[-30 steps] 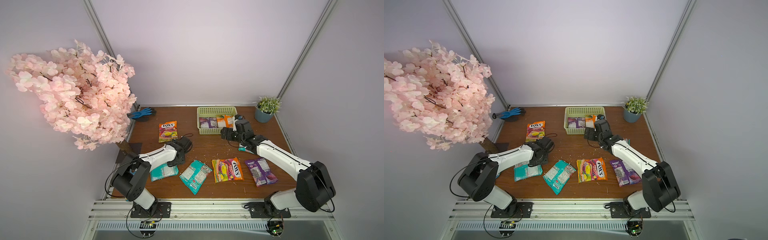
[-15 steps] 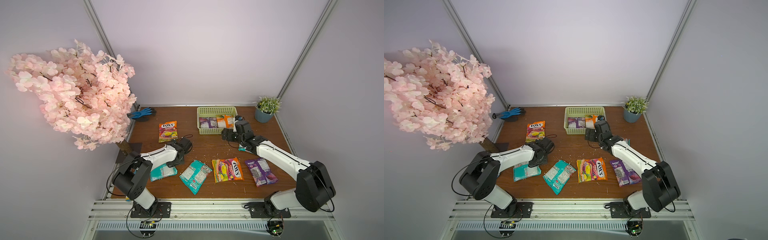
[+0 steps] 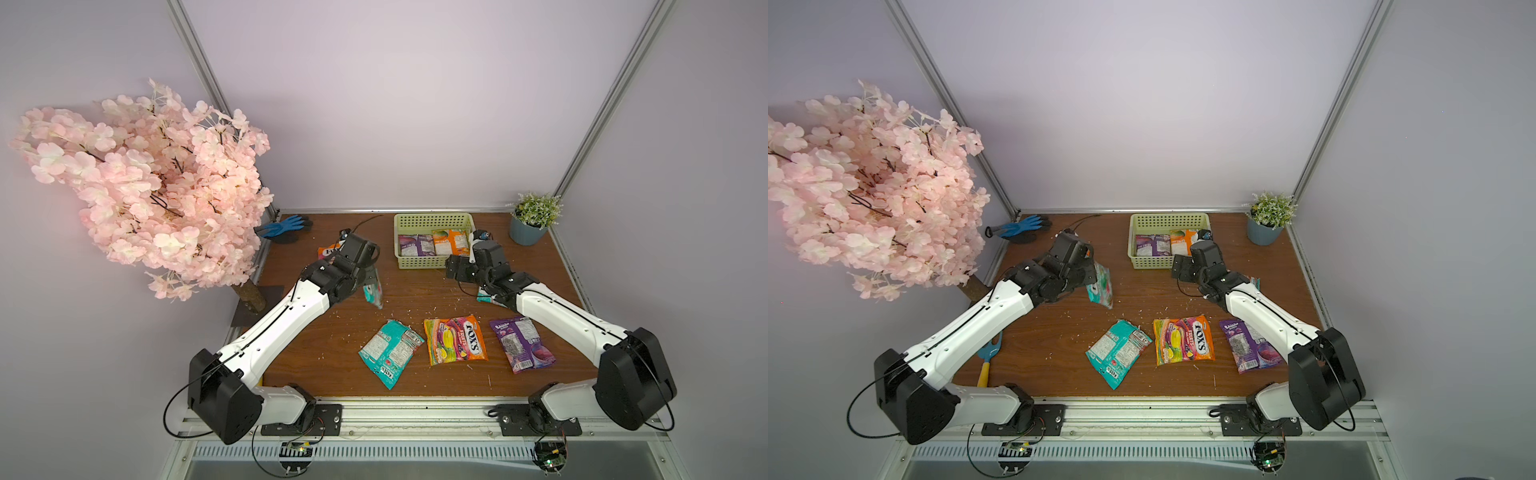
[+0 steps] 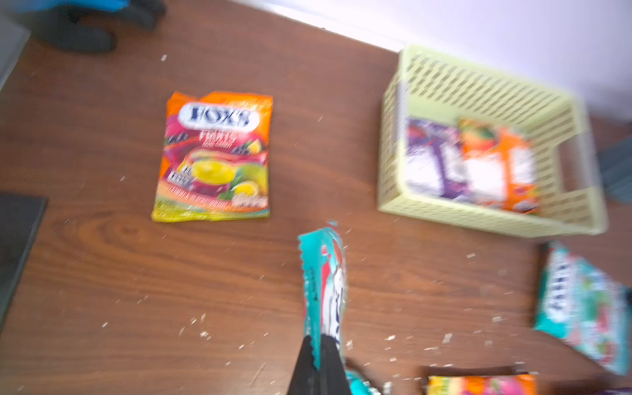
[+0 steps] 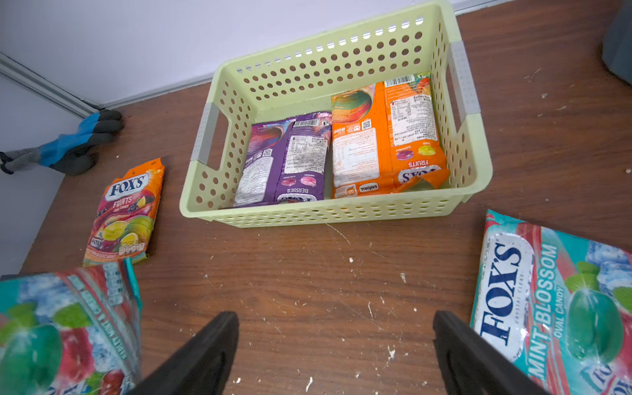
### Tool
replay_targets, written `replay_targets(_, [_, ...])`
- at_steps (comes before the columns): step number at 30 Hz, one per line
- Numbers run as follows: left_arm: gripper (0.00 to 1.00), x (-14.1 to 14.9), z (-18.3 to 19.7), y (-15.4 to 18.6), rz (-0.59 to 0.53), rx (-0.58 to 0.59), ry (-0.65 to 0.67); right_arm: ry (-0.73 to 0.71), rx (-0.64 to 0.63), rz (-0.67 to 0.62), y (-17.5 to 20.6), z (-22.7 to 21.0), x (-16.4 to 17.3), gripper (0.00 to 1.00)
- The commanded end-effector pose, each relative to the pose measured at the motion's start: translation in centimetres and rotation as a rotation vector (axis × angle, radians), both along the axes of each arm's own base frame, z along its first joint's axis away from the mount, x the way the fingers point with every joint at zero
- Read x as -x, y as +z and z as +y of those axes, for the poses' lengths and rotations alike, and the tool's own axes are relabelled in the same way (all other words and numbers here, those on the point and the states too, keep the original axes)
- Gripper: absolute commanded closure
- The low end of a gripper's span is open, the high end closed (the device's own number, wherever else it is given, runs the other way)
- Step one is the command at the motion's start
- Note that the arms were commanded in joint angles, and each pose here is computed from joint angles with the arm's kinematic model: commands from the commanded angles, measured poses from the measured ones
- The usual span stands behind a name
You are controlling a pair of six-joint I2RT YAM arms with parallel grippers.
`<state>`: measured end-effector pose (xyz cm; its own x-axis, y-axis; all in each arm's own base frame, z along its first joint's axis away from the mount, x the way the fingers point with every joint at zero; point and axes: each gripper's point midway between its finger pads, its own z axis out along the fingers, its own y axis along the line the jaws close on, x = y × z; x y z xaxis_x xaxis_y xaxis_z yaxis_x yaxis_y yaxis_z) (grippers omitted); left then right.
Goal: Put the candies in the basket
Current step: Pick up the candy at the center of the board, then place the candy in the basket.
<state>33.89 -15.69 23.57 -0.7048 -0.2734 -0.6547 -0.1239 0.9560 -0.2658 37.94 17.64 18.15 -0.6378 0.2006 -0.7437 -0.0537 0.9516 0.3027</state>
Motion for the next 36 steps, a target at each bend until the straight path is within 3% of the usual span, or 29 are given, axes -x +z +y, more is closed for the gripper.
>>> replay_targets(1, [1.00, -2.2, -1.8, 3.6, -0.088, 0.117, 0.033, -0.030, -0.016, -0.068, 1.9, -0.6, -0.1, 0.05])
replay_targets(6, [1.00, -7.5, -6.2, 8.9, -0.201, 0.346, 0.050, -0.045, -0.011, -0.070, 2.5, -0.8, -0.2, 0.05])
replay_targets(14, [1.00, -15.9, -9.4, 10.2, -0.276, 0.504, 0.180, -0.054, -0.012, -0.098, 3.9, -1.2, -0.2, 0.05])
replay_targets(20, [1.00, -21.2, -10.7, 7.5, -0.301, 0.661, 0.284, -0.057, 0.003, -0.105, 4.3, -1.5, -0.1, 0.05])
replay_targets(24, [1.00, -23.7, -11.7, 5.4, -0.280, 0.672, 0.336, -0.060, 0.010, -0.114, 4.8, -1.9, 0.2, 0.05])
replay_targets(31, [1.00, -25.2, -13.1, 1.2, -0.211, 0.778, 0.403, -0.058, 0.014, -0.119, 4.8, -2.3, 0.7, 0.05])
replay_targets(36, [1.00, -25.8, -13.5, 0.0, -0.224, 0.801, 0.431, -0.060, 0.013, -0.113, 4.5, -2.5, 0.8, 0.04])
